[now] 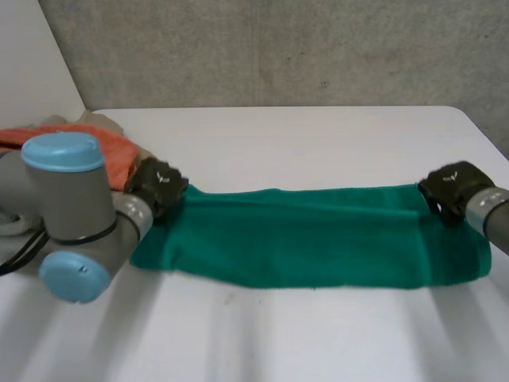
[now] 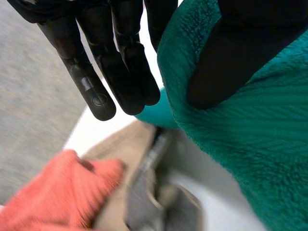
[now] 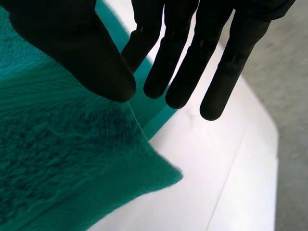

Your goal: Fold the laundry.

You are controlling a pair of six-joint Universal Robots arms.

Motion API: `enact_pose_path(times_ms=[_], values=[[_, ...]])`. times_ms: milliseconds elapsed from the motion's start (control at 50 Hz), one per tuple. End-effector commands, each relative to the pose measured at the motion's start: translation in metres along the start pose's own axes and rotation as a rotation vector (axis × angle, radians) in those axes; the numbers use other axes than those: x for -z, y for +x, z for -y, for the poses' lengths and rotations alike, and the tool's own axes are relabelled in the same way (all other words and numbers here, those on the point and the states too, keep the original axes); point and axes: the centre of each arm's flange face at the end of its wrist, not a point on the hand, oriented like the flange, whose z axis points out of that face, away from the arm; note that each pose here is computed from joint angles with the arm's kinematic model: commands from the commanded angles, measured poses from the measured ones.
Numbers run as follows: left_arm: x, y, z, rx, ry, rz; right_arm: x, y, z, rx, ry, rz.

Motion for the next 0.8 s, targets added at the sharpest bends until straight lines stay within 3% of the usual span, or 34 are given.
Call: enact_pose_path(times_ms=[20, 160, 260, 340, 420, 560, 700, 800], values=[[-0.042, -0.011, 0.019, -0.013, 0.139, 0.114, -0.036, 0.005, 0.023, 0.003, 0.186, -0.136], [-0.059, -0.056, 0.071, -0.001, 0.340, 0.305, -0.052, 0.047, 0.076, 0.004, 0.417, -0.369], [-0.041, -0.114, 0.139, 0.054, 0.634, 0.528, -0.025, 0.100, 0.147, -0.097, 0.696, -0.581], [-0.033, -0.137, 0.159, 0.074, 0.734, 0.622, -0.008, 0.116, 0.173, -0.132, 0.811, -0.626], [-0.032, -0.145, 0.152, 0.117, 0.728, 0.617, -0.001, 0.122, 0.179, -0.138, 0.838, -0.640], [-0.030, -0.115, 0.117, 0.214, 0.646, 0.454, -0.014, 0.099, 0.146, -0.141, 0.713, -0.518], [-0.022, -0.064, 0.079, 0.206, 0.540, 0.276, -0.022, 0.062, 0.096, -0.160, 0.525, -0.320], [-0.013, -0.018, 0.034, 0.161, 0.371, 0.136, -0.025, 0.032, 0.051, -0.160, 0.351, -0.161]])
